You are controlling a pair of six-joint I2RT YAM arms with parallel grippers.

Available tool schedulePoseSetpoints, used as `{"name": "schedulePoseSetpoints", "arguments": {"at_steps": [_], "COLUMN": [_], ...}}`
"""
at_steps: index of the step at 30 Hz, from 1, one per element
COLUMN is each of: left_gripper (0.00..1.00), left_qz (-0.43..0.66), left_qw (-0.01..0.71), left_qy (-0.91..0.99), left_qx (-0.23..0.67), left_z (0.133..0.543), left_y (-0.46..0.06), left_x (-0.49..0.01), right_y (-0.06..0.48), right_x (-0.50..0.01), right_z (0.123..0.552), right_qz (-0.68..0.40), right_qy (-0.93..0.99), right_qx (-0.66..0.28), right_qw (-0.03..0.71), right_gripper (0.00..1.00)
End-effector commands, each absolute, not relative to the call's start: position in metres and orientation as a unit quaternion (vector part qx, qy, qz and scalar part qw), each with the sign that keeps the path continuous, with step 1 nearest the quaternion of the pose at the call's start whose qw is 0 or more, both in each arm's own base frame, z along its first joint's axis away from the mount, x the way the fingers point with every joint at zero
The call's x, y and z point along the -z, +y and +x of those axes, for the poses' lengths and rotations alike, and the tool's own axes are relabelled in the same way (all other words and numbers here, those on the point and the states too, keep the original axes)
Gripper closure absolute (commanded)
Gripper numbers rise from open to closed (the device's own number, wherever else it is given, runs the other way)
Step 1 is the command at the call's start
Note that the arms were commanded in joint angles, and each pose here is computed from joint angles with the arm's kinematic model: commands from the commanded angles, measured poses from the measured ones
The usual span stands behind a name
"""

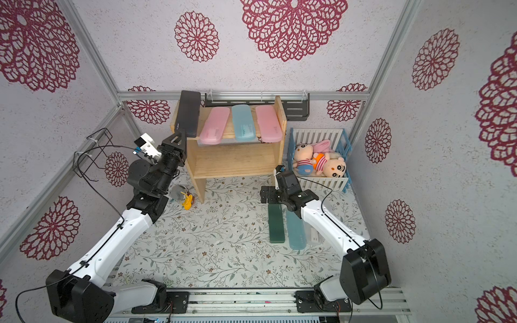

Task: Remove the pencil cases from the shelf
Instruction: Pick up the pencil case from the shelf.

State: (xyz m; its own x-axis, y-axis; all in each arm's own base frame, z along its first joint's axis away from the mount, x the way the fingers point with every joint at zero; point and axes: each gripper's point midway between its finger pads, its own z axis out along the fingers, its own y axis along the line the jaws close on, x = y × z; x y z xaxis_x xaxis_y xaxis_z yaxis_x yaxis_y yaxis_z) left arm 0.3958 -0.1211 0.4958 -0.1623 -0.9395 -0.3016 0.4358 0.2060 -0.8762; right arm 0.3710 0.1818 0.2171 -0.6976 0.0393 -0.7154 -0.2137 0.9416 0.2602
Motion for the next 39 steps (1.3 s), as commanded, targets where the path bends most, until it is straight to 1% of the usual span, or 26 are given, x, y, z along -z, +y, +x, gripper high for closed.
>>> {"name": "schedulePoseSetpoints", "arguments": {"at_steps": [1, 4, 7, 11, 13, 16, 20, 24, 30, 39], "left_gripper": [1.0, 1.0, 1.0, 1.0, 1.0, 1.0, 1.0, 1.0, 1.0, 1.0], "left_qz": [-0.147, -0.102, -0.055, -0.013, 0.002, 0.004, 0.01, 0.018, 0.037, 0.041], "left_qw": [0.679, 0.709, 0.728, 0.739, 0.75, 0.765, 0.774, 0.783, 0.802, 0.809], "left_qy": [0.45, 0.443, 0.447, 0.471, 0.467, 0.468, 0.479, 0.481, 0.466, 0.475], "left_qx": [0.561, 0.539, 0.517, 0.481, 0.468, 0.443, 0.413, 0.395, 0.371, 0.343], "left_z": [0.332, 0.301, 0.272, 0.242, 0.224, 0.205, 0.194, 0.188, 0.178, 0.174], "left_y": [-0.119, -0.119, -0.125, -0.126, -0.123, -0.113, -0.105, -0.101, -0.098, -0.092], "left_x": [-0.572, -0.578, -0.566, -0.534, -0.516, -0.485, -0.442, -0.415, -0.389, -0.374], "right_y": [0.177, 0.175, 0.181, 0.214, 0.228, 0.257, 0.294, 0.319, 0.349, 0.403], "right_x": [-0.293, -0.33, -0.361, -0.419, -0.441, -0.462, -0.476, -0.478, -0.464, -0.451], "right_z": [0.362, 0.343, 0.317, 0.27, 0.252, 0.229, 0.208, 0.206, 0.221, 0.241], "right_qz": [-0.049, -0.045, -0.043, -0.062, -0.073, -0.102, -0.132, -0.123, -0.097, -0.095], "right_qy": [0.856, 0.828, 0.802, 0.745, 0.721, 0.691, 0.657, 0.642, 0.65, 0.684], "right_qx": [-0.165, -0.178, -0.204, -0.296, -0.344, -0.42, -0.507, -0.557, -0.578, -0.564], "right_qw": [0.488, 0.53, 0.56, 0.594, 0.597, 0.579, 0.542, 0.513, 0.483, 0.453], "right_gripper": [0.01, 0.01, 0.01, 0.01, 0.01, 0.01, 0.01, 0.01, 0.01, 0.01]}}
